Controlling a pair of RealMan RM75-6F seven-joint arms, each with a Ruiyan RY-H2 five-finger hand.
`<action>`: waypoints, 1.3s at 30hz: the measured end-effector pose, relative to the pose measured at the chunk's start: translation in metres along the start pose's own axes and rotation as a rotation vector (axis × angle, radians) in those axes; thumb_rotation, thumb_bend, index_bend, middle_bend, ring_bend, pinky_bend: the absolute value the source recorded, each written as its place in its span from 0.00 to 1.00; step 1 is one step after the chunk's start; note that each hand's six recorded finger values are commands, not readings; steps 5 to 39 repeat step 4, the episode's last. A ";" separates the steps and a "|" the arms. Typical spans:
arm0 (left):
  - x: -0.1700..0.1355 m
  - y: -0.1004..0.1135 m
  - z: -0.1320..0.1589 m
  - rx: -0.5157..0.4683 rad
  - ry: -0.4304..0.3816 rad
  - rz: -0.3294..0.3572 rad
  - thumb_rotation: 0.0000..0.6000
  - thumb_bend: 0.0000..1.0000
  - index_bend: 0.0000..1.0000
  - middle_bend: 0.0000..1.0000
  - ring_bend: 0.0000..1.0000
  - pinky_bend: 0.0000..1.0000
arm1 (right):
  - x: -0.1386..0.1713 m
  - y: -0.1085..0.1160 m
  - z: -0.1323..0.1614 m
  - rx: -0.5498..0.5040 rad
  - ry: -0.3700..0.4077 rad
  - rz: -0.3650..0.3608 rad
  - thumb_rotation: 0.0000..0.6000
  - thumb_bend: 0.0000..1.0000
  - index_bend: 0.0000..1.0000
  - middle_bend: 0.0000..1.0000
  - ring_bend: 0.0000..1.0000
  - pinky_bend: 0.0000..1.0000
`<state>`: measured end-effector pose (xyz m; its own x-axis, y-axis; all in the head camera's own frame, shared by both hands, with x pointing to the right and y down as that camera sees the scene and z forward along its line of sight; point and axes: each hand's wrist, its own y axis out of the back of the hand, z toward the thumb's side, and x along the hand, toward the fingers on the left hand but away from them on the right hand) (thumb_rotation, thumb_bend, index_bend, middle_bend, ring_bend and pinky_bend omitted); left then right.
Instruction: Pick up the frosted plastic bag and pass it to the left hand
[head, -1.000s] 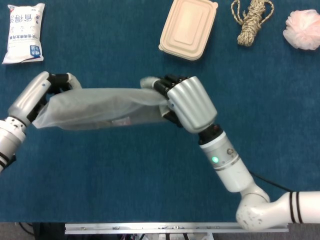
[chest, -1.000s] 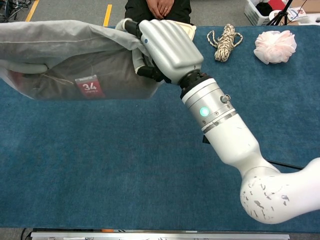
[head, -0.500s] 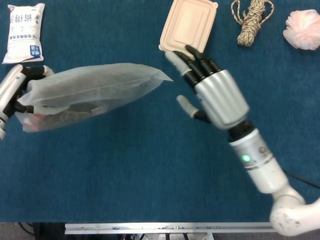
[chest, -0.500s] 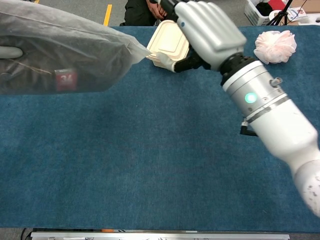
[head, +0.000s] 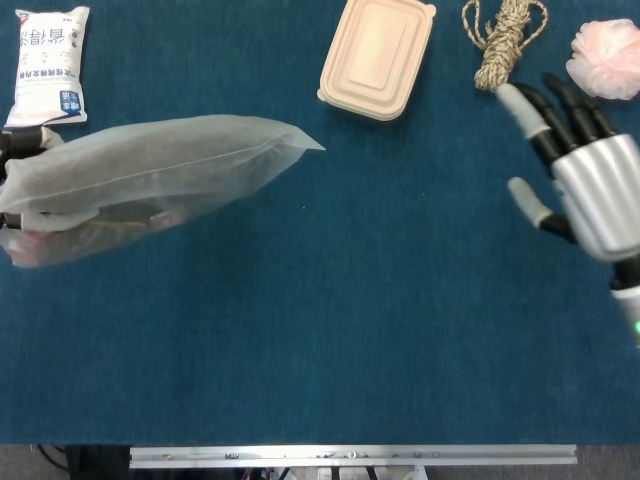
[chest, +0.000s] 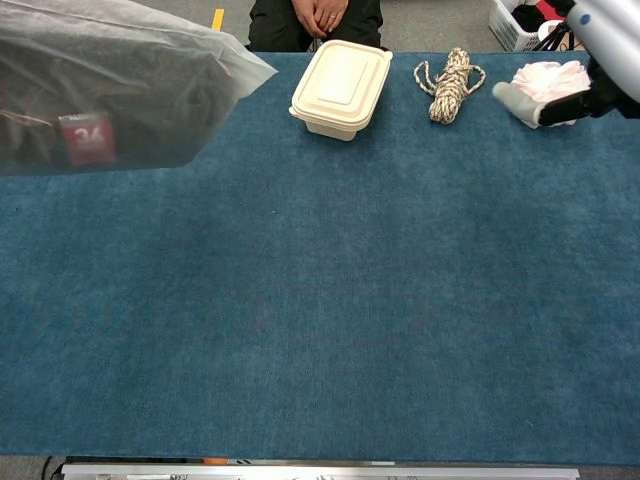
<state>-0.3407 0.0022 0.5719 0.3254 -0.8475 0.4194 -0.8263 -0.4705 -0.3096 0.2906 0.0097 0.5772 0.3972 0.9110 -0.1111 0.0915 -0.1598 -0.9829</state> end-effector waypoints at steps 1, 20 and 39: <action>-0.001 0.000 0.000 0.001 -0.001 0.000 1.00 0.32 0.79 0.87 0.76 0.93 | 0.003 0.001 -0.003 0.003 -0.005 0.004 1.00 0.30 0.00 0.13 0.05 0.19; -0.002 -0.001 0.000 0.003 -0.002 -0.004 1.00 0.32 0.79 0.87 0.76 0.93 | 0.010 0.002 -0.009 0.016 -0.014 0.021 1.00 0.30 0.00 0.13 0.05 0.19; -0.002 -0.001 0.000 0.003 -0.002 -0.004 1.00 0.32 0.79 0.87 0.76 0.93 | 0.010 0.002 -0.009 0.016 -0.014 0.021 1.00 0.30 0.00 0.13 0.05 0.19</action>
